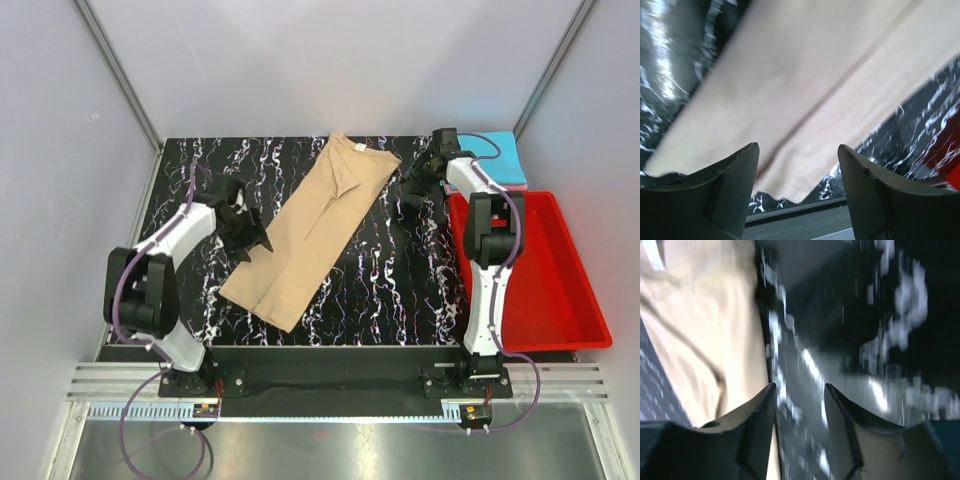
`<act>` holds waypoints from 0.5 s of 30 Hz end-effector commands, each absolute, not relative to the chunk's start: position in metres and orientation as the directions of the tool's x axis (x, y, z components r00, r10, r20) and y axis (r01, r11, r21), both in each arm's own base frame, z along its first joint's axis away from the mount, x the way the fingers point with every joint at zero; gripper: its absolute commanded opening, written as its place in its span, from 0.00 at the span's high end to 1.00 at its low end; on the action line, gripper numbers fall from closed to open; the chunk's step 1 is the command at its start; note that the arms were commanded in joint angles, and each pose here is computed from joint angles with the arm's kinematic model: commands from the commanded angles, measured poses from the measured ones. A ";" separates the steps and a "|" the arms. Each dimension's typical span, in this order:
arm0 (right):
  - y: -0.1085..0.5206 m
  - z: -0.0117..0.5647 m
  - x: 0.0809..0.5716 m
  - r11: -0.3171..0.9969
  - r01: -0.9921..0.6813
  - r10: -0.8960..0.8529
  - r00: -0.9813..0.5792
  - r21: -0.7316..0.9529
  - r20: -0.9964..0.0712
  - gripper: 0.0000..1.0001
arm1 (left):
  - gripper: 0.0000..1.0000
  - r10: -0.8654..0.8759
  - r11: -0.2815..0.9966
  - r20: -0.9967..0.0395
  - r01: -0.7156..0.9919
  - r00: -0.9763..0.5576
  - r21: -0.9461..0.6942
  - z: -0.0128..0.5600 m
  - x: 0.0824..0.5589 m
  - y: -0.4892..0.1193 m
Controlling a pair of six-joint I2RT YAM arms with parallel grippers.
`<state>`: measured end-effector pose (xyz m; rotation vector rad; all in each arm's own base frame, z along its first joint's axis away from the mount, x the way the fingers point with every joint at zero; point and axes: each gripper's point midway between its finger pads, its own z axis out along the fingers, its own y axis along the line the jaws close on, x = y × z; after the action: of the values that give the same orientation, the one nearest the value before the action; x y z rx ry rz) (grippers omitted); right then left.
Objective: Fold and stack the t-shirts
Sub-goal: Fold the tshirt
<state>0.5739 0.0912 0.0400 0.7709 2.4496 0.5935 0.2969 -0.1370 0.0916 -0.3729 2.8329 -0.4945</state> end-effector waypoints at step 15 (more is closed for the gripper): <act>0.385 0.101 0.313 0.846 -0.032 0.160 -0.937 0.532 -0.310 1.00 | 0.28 -0.697 0.691 -0.305 -0.494 -0.649 -0.529 0.138 0.358 -0.006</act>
<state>0.3301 0.3746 0.1231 0.0688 2.6225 0.8568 0.3479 -0.0078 0.1260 -0.9258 2.4791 -0.4870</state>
